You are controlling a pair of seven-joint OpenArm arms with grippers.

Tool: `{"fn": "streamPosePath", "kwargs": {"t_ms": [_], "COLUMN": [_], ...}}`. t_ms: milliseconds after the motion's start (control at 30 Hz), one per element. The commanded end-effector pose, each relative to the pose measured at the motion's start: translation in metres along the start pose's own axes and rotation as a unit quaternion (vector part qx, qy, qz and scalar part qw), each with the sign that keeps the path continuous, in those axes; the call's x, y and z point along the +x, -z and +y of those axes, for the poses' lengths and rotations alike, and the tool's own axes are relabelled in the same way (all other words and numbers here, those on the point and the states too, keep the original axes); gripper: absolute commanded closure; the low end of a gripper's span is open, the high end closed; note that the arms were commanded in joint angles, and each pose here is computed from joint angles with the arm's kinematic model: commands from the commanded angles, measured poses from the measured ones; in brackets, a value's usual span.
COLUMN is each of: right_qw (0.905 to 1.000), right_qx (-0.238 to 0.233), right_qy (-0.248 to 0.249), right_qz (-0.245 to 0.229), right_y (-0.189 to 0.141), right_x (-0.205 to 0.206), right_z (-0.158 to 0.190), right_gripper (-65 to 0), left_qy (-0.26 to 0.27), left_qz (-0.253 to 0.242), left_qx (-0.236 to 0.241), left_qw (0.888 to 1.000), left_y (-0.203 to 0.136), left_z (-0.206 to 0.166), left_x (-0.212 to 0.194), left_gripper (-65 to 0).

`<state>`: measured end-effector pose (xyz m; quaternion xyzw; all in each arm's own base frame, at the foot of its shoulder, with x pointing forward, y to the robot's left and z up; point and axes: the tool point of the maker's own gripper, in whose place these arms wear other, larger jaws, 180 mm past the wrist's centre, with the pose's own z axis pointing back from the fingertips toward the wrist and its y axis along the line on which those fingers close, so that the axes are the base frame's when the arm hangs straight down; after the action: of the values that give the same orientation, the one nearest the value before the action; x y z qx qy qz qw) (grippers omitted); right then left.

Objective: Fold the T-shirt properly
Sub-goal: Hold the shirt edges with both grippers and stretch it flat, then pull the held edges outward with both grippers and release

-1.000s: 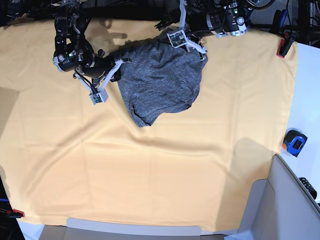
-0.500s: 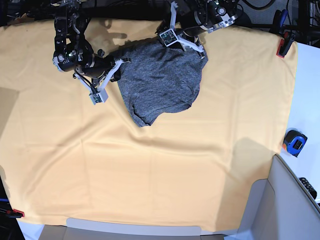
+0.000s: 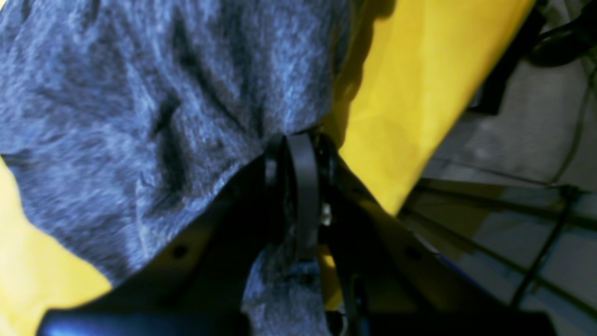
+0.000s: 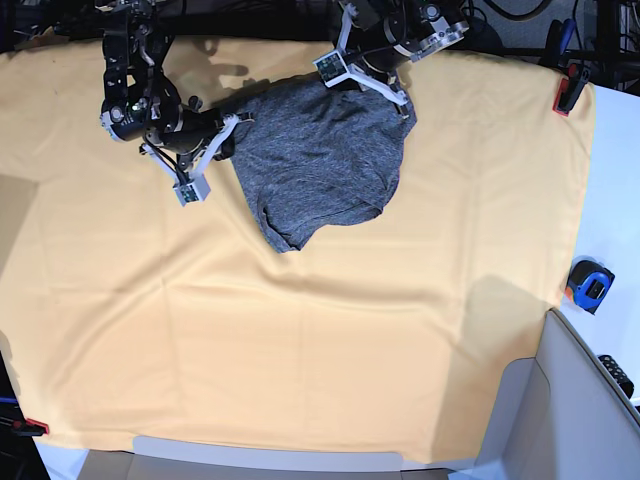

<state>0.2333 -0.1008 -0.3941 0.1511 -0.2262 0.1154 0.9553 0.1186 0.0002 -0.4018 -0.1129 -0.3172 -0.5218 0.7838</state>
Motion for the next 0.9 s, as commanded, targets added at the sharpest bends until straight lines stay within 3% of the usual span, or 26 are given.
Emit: {"fn": "streamPosePath", "kwargs": {"t_ms": [0, 200, 433, 567, 767, 867], "right_qw": [0.9998, 0.9997, 0.9975, 0.9976, 0.9959, 0.9963], "right_qx": [0.000, -0.010, -0.061, -0.056, -0.013, -0.018], "right_qy": [-0.008, -0.012, -0.034, -0.036, -0.050, -0.056], "right_qz": [-0.015, -0.017, -0.011, -0.017, -0.075, -0.063], "right_y": [-0.004, -0.007, -0.011, -0.013, -0.038, -0.039], "right_x": [0.009, 0.012, 0.014, 0.016, 0.038, 0.028], "right_z": [0.000, -0.008, -0.029, -0.025, 0.007, 0.004], "right_gripper": [0.0, 0.0, 0.0, 0.0, 0.0, 0.0], "left_qy": [0.016, 0.054, 0.089, 0.093, 0.091, 0.091], "left_qz": [0.016, 0.073, 0.112, 0.115, 0.113, 0.113], "left_qx": [-0.017, -0.006, -0.008, -0.007, -0.006, -0.006], "left_qw": [1.000, 0.996, 0.990, 0.989, 0.989, 0.989], "left_y": [-0.005, -0.011, -0.023, -0.024, -0.023, -0.023], "left_z": [-0.011, -0.008, 0.000, 0.001, 0.002, 0.003], "left_x": [-0.009, -0.038, -0.066, -0.068, -0.067, -0.067], "left_gripper": [0.0, 0.0, 0.0, 0.0, 0.0, 0.0]}}
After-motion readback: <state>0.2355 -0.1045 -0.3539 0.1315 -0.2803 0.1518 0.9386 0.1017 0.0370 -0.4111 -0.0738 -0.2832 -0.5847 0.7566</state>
